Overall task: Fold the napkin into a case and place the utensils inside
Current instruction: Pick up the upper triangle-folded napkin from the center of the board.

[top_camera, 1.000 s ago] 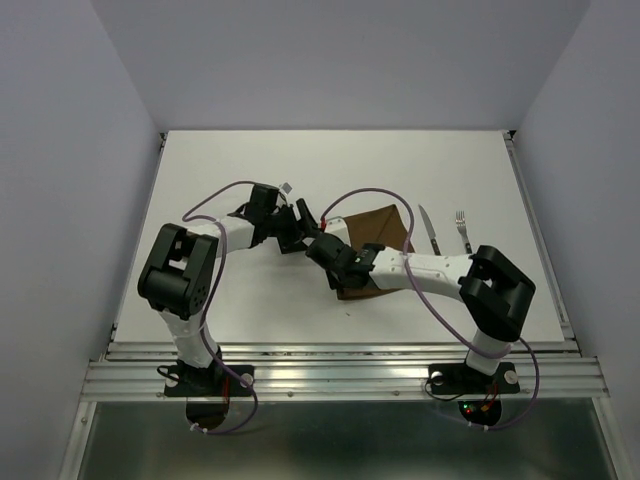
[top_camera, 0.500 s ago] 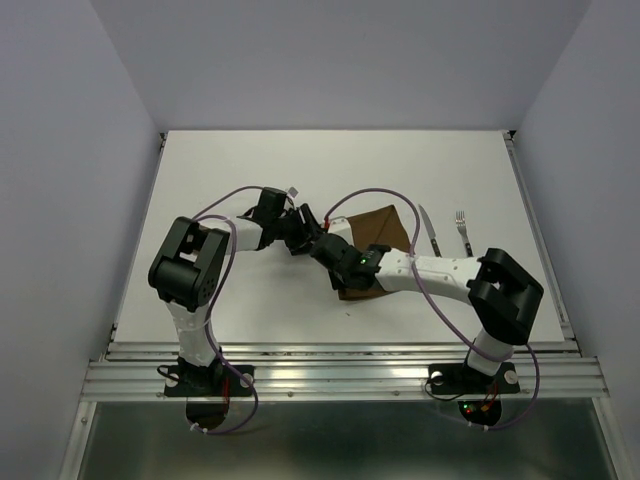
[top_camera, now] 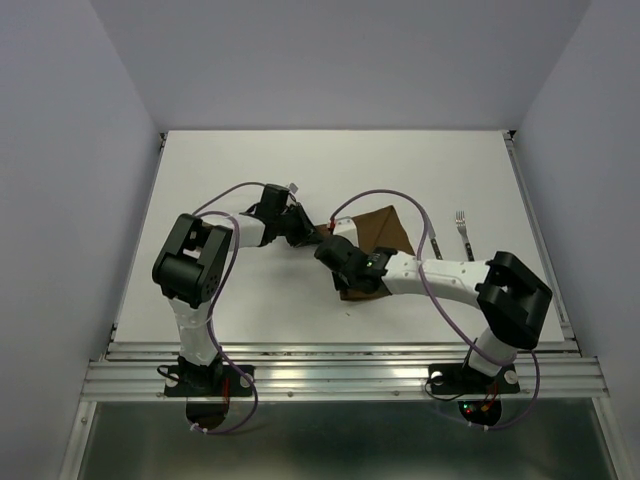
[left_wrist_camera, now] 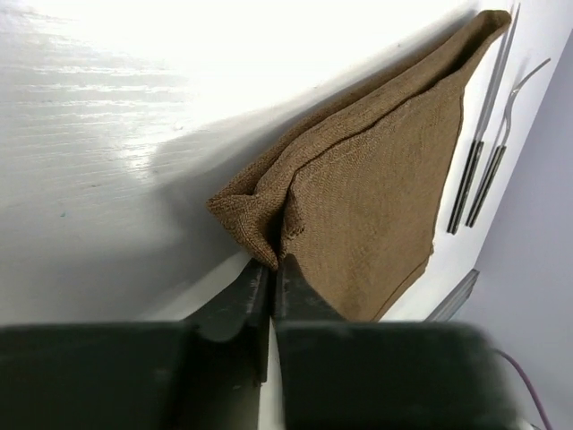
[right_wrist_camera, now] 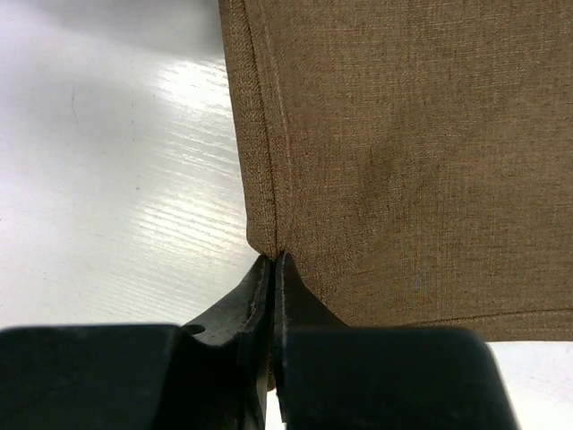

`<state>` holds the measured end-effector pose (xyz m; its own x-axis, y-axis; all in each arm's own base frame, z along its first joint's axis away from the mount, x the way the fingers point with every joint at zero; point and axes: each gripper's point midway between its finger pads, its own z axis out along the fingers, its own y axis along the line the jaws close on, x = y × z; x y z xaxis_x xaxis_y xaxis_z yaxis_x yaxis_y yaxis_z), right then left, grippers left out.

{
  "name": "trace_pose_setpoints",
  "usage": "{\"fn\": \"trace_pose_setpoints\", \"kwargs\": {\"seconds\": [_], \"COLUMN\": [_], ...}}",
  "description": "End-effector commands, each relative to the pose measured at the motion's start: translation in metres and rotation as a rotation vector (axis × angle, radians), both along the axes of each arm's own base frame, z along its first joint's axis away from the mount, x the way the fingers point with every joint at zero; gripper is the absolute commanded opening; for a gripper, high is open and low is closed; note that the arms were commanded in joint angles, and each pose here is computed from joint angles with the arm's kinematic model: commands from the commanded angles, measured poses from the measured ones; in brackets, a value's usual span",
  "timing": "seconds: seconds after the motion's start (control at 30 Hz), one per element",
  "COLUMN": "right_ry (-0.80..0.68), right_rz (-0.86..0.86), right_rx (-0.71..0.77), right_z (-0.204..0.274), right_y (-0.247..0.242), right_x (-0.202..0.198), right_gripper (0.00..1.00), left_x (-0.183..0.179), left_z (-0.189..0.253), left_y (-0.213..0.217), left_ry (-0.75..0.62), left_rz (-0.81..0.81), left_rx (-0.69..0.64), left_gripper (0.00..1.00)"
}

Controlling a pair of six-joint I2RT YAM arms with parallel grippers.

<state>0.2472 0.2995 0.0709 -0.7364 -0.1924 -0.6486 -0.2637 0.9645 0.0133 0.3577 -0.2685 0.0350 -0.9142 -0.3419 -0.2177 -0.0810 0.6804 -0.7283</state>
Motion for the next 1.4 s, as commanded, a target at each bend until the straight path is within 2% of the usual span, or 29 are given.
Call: {"fn": "trace_pose_setpoints", "kwargs": {"seconds": [0.0,0.03,0.07,0.1,0.2,0.37,0.53,0.93,1.17,1.37], "right_ry": [-0.032,-0.03,-0.035,-0.03,-0.046,-0.062,-0.08,-0.068,-0.113,-0.108], "right_rz": [-0.007,0.002,0.006,0.013,0.011,-0.021,-0.051,-0.037,0.016,0.036], "right_rx": [0.053,0.059,0.064,0.059,0.069,0.047,0.077,0.111,-0.01,-0.164], "right_z": [0.006,0.006,0.009,0.008,0.018,0.031,0.046,0.041,0.035,0.006], "right_y": [-0.001,-0.003,-0.003,-0.005,-0.01,-0.023,-0.024,0.004,0.03,0.041], "right_x": [-0.003,-0.006,-0.005,-0.008,-0.009,-0.01,-0.008,-0.006,-0.003,-0.009], "right_gripper": [0.12,0.28,0.37,0.54,0.69,0.72,0.72,0.69,0.69,0.7], "left_x": [0.008,0.007,0.005,0.003,0.002,-0.002,-0.006,-0.01,-0.007,-0.006], "left_z": [0.015,0.018,0.019,0.018,0.026,0.037,0.04,0.044,0.047,0.046], "left_y": [-0.006,-0.005,-0.005,-0.002,0.002,0.002,0.011,0.019,0.022,0.022], "left_ry": [-0.042,-0.045,-0.047,-0.046,-0.059,-0.08,-0.081,-0.065,-0.064,-0.062], "left_rz": [-0.021,-0.018,-0.017,-0.013,-0.008,-0.074,-0.065,-0.028,-0.014,-0.012], "left_rx": [-0.007,-0.007,-0.009,0.003,0.02,0.043,0.083,0.116,0.137,0.143], "left_gripper": [0.01,0.0,0.0,0.0,0.0,0.0,0.0,0.0,0.0,0.0]}}
